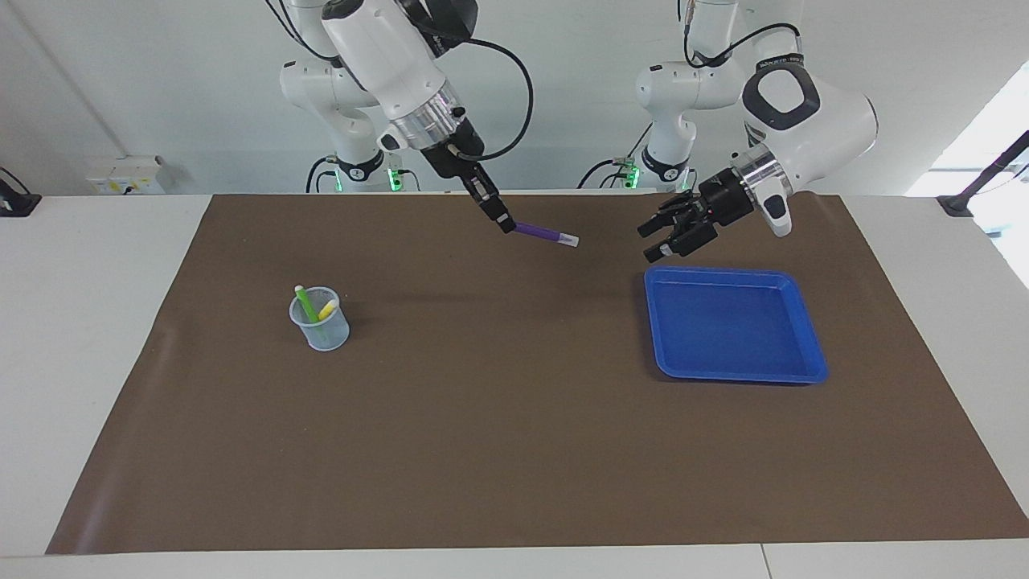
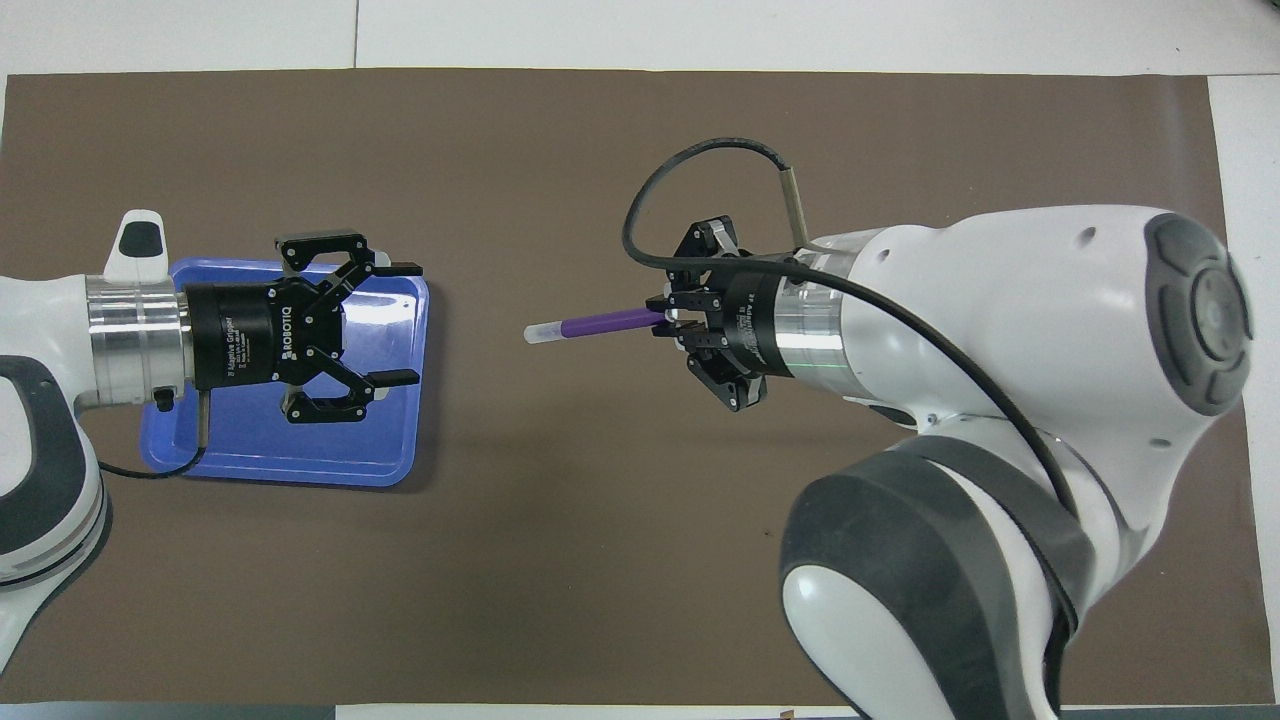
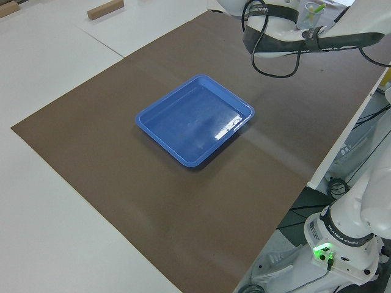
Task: Right arm passes pens to left for tray arrangement
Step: 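Carry the purple pen toward the left gripper while the left gripper rises, then close the left gripper on the purple pen and open the right gripper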
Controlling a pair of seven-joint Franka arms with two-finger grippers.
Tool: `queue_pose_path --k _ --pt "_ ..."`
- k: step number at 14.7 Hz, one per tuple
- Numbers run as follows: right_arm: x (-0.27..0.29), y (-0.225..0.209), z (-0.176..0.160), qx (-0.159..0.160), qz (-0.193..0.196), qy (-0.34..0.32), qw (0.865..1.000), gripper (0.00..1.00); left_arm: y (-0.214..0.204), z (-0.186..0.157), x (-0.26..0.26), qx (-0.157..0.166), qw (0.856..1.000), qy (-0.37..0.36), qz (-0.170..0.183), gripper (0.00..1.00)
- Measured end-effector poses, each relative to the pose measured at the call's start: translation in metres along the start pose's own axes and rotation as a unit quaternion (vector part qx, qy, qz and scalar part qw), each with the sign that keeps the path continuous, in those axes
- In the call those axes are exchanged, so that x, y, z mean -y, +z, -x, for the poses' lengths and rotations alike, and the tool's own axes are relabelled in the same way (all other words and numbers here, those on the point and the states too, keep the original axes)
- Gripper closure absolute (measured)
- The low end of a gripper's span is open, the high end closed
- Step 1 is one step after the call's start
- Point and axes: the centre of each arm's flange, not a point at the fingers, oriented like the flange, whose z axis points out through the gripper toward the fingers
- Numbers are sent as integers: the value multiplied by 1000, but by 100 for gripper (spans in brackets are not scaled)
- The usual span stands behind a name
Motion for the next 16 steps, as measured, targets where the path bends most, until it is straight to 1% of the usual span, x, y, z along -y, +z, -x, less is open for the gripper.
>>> queue_pose_path --k 4,6,9,11,13,16 --pt "10 29 26 31 -2 51 998 83 -6 31 -1 1 999 -33 6 0" --pt "11 39 33 39 4 63 997 83 -6 51 -1 -10 999 -41 8 0" --pt "9 47 43 47 7 71 996 83 8 81 6 -55 997 -45 -21 0" --pt "7 50 51 51 9 71 996 83 20 94 11 -90 994 -51 -41 0" --pt "4 52 56 53 13 68 996 83 26 100 11 -116 990 -70 -37 0" --pt "0 56 65 57 18 62 996 83 26 100 10 -139 986 -88 -31 1"
